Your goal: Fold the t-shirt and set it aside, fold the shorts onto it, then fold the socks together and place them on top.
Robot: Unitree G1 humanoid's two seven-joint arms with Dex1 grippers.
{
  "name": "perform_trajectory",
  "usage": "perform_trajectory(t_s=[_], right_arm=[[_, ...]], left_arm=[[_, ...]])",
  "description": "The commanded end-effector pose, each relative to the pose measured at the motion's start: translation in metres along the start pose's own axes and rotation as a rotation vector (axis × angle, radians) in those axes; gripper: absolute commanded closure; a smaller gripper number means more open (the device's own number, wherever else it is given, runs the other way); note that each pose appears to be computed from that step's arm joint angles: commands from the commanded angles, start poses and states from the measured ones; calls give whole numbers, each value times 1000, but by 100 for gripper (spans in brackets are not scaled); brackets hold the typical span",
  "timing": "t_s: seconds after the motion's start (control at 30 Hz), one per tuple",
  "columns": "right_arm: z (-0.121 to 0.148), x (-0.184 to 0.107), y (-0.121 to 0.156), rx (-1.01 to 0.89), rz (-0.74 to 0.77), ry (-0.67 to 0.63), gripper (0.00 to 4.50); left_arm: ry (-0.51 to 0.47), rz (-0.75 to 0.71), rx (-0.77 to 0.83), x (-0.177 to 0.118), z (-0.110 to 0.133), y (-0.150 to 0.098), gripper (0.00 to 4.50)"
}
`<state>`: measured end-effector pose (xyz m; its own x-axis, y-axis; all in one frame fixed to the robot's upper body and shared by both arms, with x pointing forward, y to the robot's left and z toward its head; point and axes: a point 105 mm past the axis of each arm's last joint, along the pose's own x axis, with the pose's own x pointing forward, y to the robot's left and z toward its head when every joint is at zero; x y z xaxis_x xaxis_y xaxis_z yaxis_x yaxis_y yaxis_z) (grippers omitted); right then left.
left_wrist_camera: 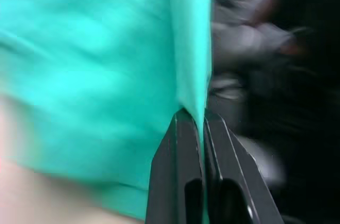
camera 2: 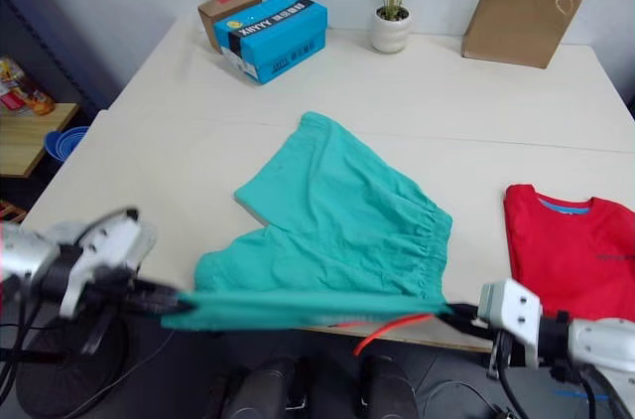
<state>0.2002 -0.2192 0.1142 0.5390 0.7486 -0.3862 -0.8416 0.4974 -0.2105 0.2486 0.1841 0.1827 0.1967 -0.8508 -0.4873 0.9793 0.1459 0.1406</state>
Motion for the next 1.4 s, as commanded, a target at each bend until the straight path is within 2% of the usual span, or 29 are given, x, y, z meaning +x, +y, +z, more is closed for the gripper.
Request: perform_trajectory(t_s=[0.03,0.27,0.37,0.47,0.63,0.77,0.97,1.1,1.2,1.23,1.27,1.3,1.4], right_arm=[[23,-3,-21,67,-142,-137,450],[42,-7,-67,160,-410,-290,450],[49,-5,-81,165,-487,-334,450],[60,2,-100,151,-565,-373,450],[64,13,-129,147,-667,-360,450],[60,29,-149,153,-717,-316,450],[53,78,-166,161,-666,-242,450],[51,91,-181,122,-683,-198,450],[50,88,-188,123,-702,-189,450],[49,84,-191,133,-724,-193,423],[49,83,-191,139,-725,-192,391],[49,80,-192,122,-732,-192,370],[53,68,-194,83,-773,-213,264]], left_arm=[[-26,88,152,4,20,45,446],[-156,258,404,27,92,131,446],[-192,302,447,35,108,149,446],[-206,460,469,36,123,175,446],[-212,667,489,27,139,198,446],[-101,759,456,28,121,212,446],[20,821,319,37,73,221,446],[52,837,277,41,54,221,446],[5,812,246,47,52,218,446],[-9,815,225,47,52,218,449],[-25,832,216,46,52,219,429],[-45,848,204,45,54,220,407],[-139,923,152,35,61,225,323]])
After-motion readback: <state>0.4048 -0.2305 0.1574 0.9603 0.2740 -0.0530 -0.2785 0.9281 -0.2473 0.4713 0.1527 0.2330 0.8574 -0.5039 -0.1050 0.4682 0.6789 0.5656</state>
